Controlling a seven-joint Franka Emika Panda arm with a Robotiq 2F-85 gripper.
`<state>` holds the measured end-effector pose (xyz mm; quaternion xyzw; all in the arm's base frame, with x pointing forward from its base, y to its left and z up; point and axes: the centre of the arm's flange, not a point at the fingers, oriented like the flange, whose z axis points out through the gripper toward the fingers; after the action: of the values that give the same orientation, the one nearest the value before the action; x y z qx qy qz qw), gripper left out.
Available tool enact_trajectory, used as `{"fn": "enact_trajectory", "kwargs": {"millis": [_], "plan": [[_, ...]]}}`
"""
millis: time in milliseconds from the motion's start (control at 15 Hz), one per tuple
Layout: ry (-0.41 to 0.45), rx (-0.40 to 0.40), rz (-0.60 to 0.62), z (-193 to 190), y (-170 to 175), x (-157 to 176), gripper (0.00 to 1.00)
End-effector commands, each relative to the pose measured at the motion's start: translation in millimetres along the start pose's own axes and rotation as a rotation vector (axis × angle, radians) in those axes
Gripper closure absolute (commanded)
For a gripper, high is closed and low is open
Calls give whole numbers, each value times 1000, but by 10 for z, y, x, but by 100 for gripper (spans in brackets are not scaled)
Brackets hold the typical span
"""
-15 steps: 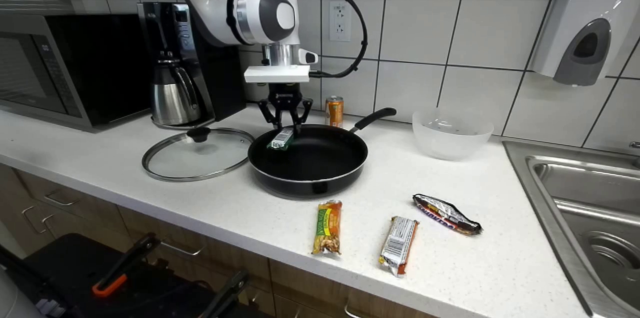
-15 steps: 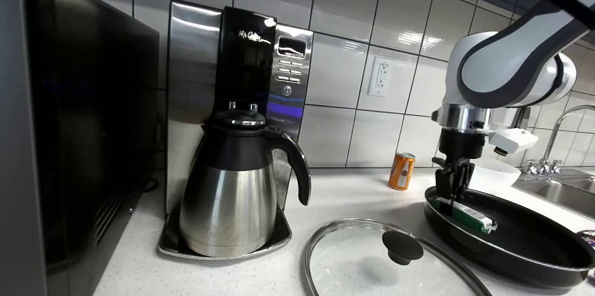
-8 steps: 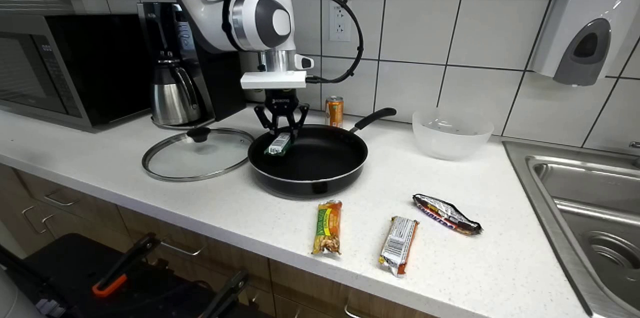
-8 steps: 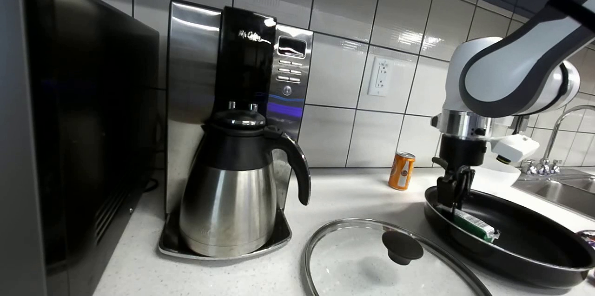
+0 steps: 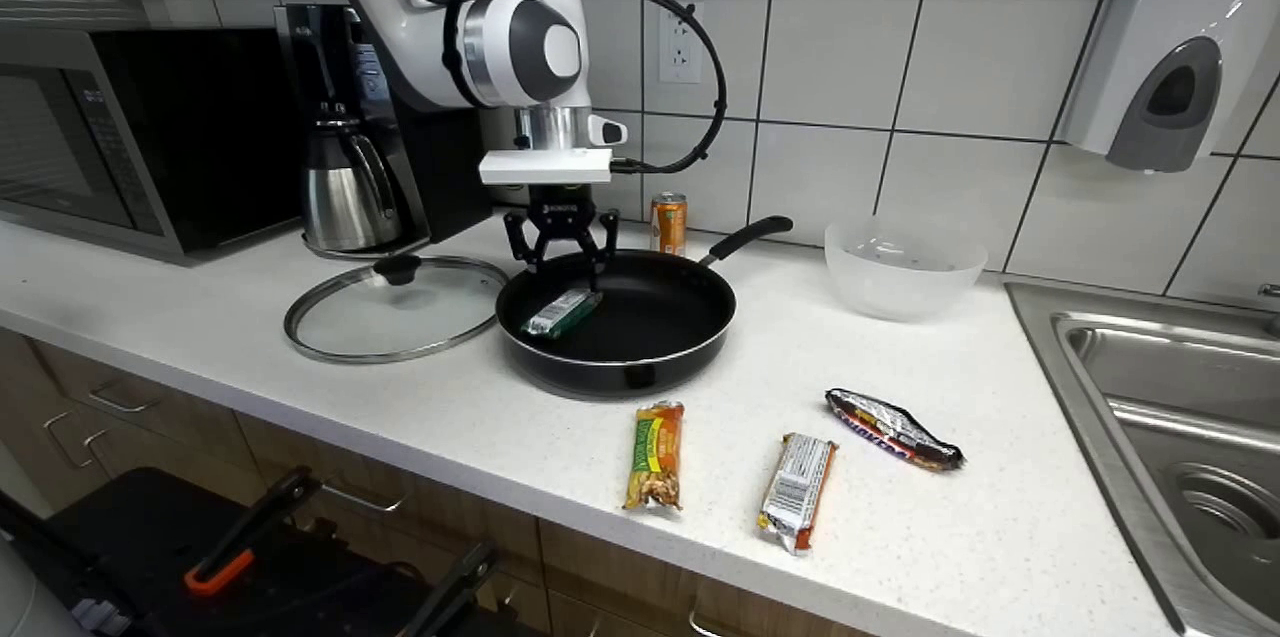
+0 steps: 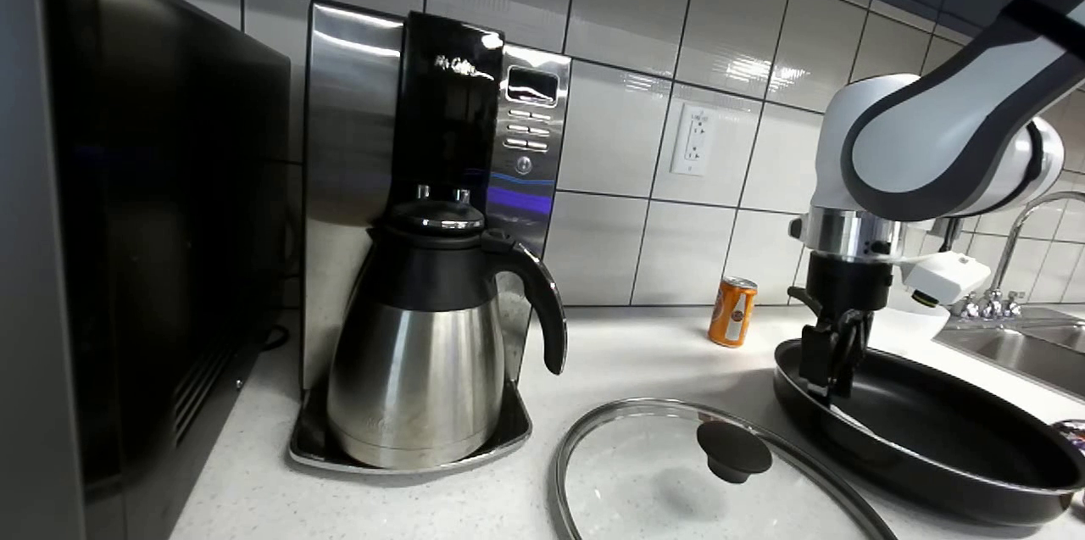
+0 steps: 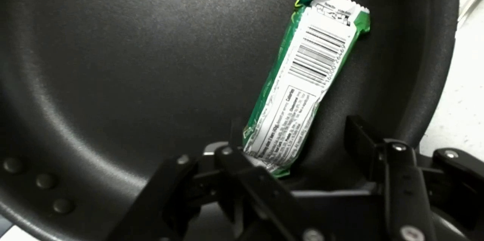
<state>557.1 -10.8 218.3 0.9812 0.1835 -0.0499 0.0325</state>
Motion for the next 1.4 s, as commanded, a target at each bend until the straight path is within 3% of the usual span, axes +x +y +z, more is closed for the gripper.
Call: {"fn": "enact_trajectory", "kwargs": {"millis": [0,667,1333], "plan": [[0,2,2,-157,43,-158,1],[-21,33,3,-531,229,-634,0],[-22,22,113,-640,485,-1319,0]]}}
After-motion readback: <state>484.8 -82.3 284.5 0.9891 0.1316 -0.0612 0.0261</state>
